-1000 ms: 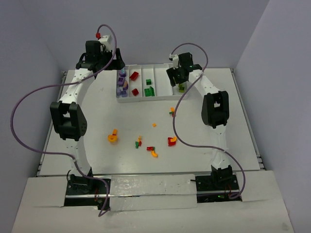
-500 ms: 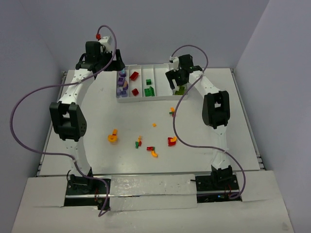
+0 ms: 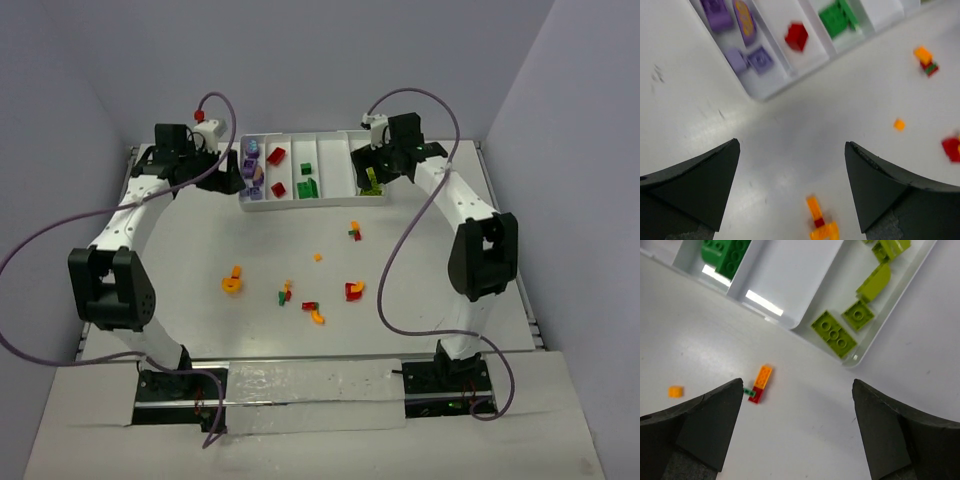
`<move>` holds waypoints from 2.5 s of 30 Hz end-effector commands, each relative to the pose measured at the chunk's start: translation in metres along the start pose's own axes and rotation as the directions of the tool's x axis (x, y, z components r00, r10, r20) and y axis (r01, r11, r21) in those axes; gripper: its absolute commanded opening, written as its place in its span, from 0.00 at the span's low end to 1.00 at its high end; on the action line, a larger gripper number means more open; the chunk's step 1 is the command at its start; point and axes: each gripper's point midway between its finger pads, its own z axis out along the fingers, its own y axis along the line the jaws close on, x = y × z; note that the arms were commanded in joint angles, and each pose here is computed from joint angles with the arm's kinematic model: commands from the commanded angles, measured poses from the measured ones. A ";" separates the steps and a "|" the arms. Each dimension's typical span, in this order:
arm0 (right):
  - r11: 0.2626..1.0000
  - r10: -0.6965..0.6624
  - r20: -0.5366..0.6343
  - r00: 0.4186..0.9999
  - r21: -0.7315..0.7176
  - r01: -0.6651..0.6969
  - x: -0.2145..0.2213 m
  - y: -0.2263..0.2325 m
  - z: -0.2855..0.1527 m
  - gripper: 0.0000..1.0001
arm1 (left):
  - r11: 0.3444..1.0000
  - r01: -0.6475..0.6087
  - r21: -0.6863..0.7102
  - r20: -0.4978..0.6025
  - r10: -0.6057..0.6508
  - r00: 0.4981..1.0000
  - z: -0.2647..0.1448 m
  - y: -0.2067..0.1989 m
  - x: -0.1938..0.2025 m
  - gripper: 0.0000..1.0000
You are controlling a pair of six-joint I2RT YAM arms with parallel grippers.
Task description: Sort the legos into containers by color
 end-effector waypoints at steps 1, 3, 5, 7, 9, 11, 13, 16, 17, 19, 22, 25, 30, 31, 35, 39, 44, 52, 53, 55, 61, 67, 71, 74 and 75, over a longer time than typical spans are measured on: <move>0.998 0.002 0.002 1.000 -0.068 -0.002 0.013 0.018 -0.028 0.96 | 0.983 -0.144 0.117 -0.060 0.152 0.987 -0.030 -0.027 0.040 0.95; 0.992 -0.020 -0.025 0.999 -0.123 0.017 0.033 0.033 -0.040 0.95 | 0.978 -0.140 0.154 -0.125 0.160 0.979 -0.037 -0.035 0.073 0.93; 0.985 -0.035 -0.049 0.998 -0.168 0.027 0.049 0.044 -0.045 0.93 | 0.977 -0.133 0.165 -0.153 0.159 0.975 -0.039 -0.038 0.090 0.92; 0.973 -0.059 -0.088 0.994 -0.229 0.038 0.071 0.061 -0.054 0.90 | 0.974 -0.128 0.185 -0.177 0.162 0.971 -0.041 -0.042 0.104 0.91; 0.946 -0.117 -0.110 0.987 -0.316 0.077 0.093 0.084 -0.067 0.85 | 0.967 -0.125 0.222 -0.206 0.172 0.963 -0.043 -0.047 0.116 0.90; 0.906 -0.213 -0.114 0.970 -0.396 0.153 0.116 0.106 -0.078 0.78 | 0.960 -0.119 0.255 -0.233 0.180 0.956 -0.043 -0.050 0.125 0.90; 0.844 -0.329 -0.084 0.941 -0.473 0.252 0.135 0.124 -0.087 0.68 | 0.951 -0.119 0.287 -0.239 0.191 0.952 -0.043 -0.054 0.128 0.90; 0.746 -0.452 0.006 0.892 -0.547 0.381 0.153 0.141 -0.098 0.62 | 0.943 -0.104 0.317 -0.250 0.189 0.950 -0.042 -0.057 0.129 0.89; 0.711 -0.479 0.046 0.876 -0.566 0.418 0.158 0.147 -0.101 0.62 | 0.940 -0.102 0.324 -0.248 0.189 0.950 -0.042 -0.058 0.127 0.89; 0.655 -0.535 0.102 0.839 -0.578 0.488 0.167 0.156 -0.104 0.61 | 0.937 -0.094 0.337 -0.246 0.184 0.952 -0.040 -0.060 0.126 0.89; 0.547 -0.624 0.180 0.760 -0.594 0.590 0.177 0.166 -0.101 0.61 | 0.934 -0.081 0.347 -0.245 0.174 0.954 -0.037 -0.061 0.124 0.89; 0.448 -0.669 0.237 0.704 -0.627 0.637 0.182 0.173 -0.098 0.61 | 0.934 -0.075 0.349 -0.246 0.169 0.954 -0.035 -0.062 0.124 0.90; 0.321 -0.724 0.290 0.626 -0.662 0.677 0.191 0.181 -0.091 0.60 | 0.934 -0.067 0.351 -0.251 0.163 0.954 -0.030 -0.061 0.125 0.89; 0.296 -0.737 0.302 0.604 -0.660 0.691 0.192 0.181 -0.090 0.60 | 0.934 -0.064 0.351 -0.253 0.160 0.954 -0.029 -0.061 0.125 0.89; 0.211 -0.785 0.326 0.526 -0.658 0.723 0.200 0.180 -0.084 0.59 | 0.935 -0.056 0.351 -0.257 0.154 0.954 -0.025 -0.060 0.127 0.90; 0.145 -0.814 0.353 0.462 -0.646 0.749 0.204 0.181 -0.082 0.56 | 0.936 -0.052 0.347 -0.264 0.151 0.953 -0.021 -0.057 0.128 0.89; 0.118 -0.835 0.355 0.421 -0.631 0.767 0.205 0.179 -0.071 0.54 | 0.938 -0.049 0.344 -0.266 0.147 0.953 -0.018 -0.056 0.128 0.89; 0.129 -0.851 0.330 0.409 -0.624 0.771 0.202 0.174 -0.053 0.53 | 0.938 -0.049 0.343 -0.272 0.149 0.951 -0.017 -0.055 0.131 0.90; 0.129 -0.852 0.328 0.408 -0.623 0.771 0.202 0.174 -0.051 0.53 | 0.938 -0.047 0.344 -0.272 0.148 0.951 -0.017 -0.055 0.131 0.90; 0.132 -0.853 0.326 0.408 -0.621 0.772 0.202 0.174 -0.048 0.53 | 0.938 -0.044 0.344 -0.274 0.145 0.951 -0.016 -0.055 0.131 0.90; 0.142 -0.859 0.313 0.406 -0.616 0.775 0.201 0.174 -0.041 0.53 | 0.938 -0.040 0.344 -0.280 0.143 0.949 -0.012 -0.053 0.133 0.90; 0.134 -0.861 0.311 0.403 -0.625 0.769 0.204 0.177 -0.039 0.53 | 0.939 -0.036 0.343 -0.287 0.141 0.948 -0.010 -0.052 0.136 0.90; 0.134 -0.862 0.306 0.403 -0.631 0.764 0.207 0.178 -0.037 0.52 | 0.939 -0.034 0.343 -0.290 0.140 0.947 -0.009 -0.051 0.137 0.90; 0.135 -0.864 0.299 0.405 -0.637 0.759 0.209 0.178 -0.035 0.52 | 0.939 -0.032 0.343 -0.292 0.139 0.946 -0.009 -0.051 0.138 0.90; 0.139 -0.863 0.298 0.407 -0.636 0.759 0.209 0.179 -0.035 0.52 | 0.939 -0.033 0.343 -0.291 0.140 0.946 -0.009 -0.051 0.137 0.90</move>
